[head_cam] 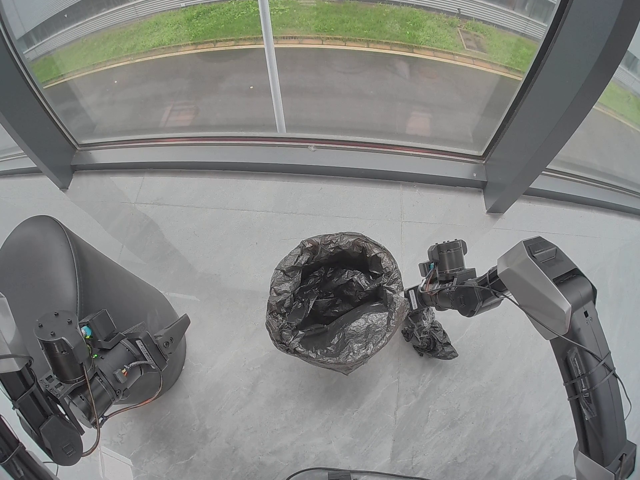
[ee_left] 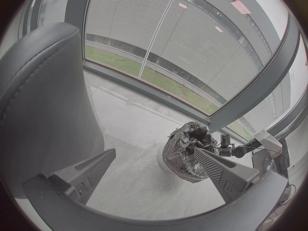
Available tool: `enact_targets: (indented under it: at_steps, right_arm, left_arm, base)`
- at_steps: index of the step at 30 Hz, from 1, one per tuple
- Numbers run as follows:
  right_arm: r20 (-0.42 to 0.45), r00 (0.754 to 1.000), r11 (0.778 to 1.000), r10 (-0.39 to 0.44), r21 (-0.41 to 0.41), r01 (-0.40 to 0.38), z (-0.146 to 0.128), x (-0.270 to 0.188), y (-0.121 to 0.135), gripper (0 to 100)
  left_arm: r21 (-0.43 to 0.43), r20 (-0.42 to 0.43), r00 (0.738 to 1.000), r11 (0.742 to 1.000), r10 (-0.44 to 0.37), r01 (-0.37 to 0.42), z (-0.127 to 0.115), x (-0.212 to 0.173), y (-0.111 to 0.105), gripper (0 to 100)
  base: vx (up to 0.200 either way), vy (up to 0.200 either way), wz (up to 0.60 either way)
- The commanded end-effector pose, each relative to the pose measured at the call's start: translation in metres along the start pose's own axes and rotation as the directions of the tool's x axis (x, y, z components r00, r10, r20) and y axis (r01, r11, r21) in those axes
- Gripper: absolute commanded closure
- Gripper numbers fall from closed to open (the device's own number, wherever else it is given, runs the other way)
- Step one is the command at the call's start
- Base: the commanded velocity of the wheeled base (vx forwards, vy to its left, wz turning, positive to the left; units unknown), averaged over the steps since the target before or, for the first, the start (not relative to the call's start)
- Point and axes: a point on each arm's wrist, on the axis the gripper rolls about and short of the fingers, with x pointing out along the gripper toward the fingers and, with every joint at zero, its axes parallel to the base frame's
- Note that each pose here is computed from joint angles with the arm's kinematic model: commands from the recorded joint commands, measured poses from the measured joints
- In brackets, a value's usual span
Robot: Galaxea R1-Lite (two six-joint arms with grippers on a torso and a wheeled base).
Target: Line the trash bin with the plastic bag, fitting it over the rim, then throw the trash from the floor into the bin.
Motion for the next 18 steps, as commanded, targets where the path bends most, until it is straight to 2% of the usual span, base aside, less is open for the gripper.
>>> enact_targets:
  at_steps: [1,18]
  right_arm:
    - [-0.012,1.000,1.000,-0.014,-0.004,0.014,-0.0092,0.0113,0.0024,0]
    - [0.003,1.000,1.000,-0.024,-0.004,0.024,-0.0104,0.0209,0.0022,0]
  left_arm:
    - [-0.002,-0.018,1.000,1.000,0.006,-0.006,-0.0033,-0.0027,0.0011,0]
    - [-0.008,-0.019,1.000,1.000,0.004,-0.005,-0.0034,-0.0027,0.0008,0]
  base:
    - [0.000,0.000,0.00]
    - [0.000,0.000,0.00]
